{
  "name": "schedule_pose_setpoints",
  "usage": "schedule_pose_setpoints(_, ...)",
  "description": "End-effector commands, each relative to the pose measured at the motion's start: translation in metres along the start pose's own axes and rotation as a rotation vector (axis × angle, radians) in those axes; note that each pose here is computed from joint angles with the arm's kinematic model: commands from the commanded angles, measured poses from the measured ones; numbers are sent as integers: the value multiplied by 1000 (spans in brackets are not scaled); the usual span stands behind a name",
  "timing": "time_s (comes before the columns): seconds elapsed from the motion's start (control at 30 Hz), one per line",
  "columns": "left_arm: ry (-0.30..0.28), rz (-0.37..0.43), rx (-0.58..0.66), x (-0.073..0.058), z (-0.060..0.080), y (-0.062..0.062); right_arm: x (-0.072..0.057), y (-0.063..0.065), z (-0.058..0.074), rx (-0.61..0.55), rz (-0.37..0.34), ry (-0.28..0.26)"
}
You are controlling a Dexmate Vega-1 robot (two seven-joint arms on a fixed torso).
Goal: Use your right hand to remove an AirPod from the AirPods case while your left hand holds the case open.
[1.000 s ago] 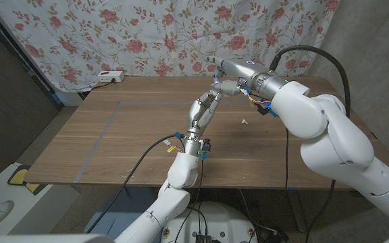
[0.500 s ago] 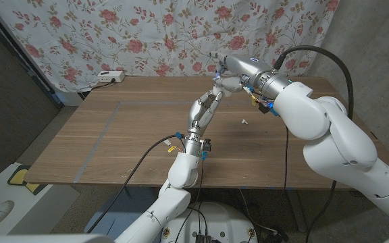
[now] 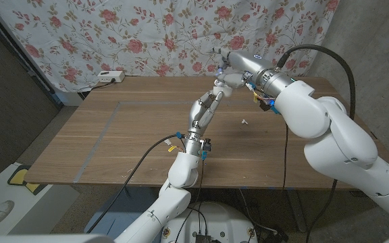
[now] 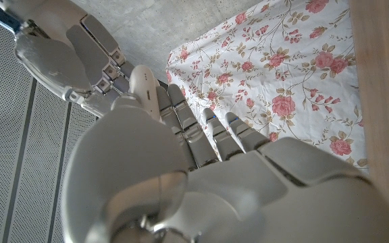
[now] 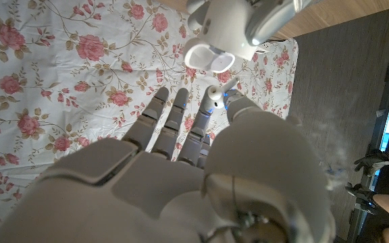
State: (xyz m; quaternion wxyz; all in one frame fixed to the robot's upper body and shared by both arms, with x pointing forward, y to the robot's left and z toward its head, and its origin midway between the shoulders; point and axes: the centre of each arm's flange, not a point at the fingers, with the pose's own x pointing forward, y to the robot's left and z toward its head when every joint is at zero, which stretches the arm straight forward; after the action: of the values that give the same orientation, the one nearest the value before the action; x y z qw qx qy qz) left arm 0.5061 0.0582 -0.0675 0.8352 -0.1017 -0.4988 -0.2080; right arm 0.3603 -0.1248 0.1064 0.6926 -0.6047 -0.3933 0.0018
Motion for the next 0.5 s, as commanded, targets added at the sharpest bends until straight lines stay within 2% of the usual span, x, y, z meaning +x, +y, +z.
schedule_pose_setpoints(0.03, -4, 4, -7, -1, 0, 2, 7, -5, -12, 8, -36, 26)
schedule_pose_setpoints(0.5, -3, -1, -9, -1, 0, 4, 15, -1, -35, 0, -46, 95)
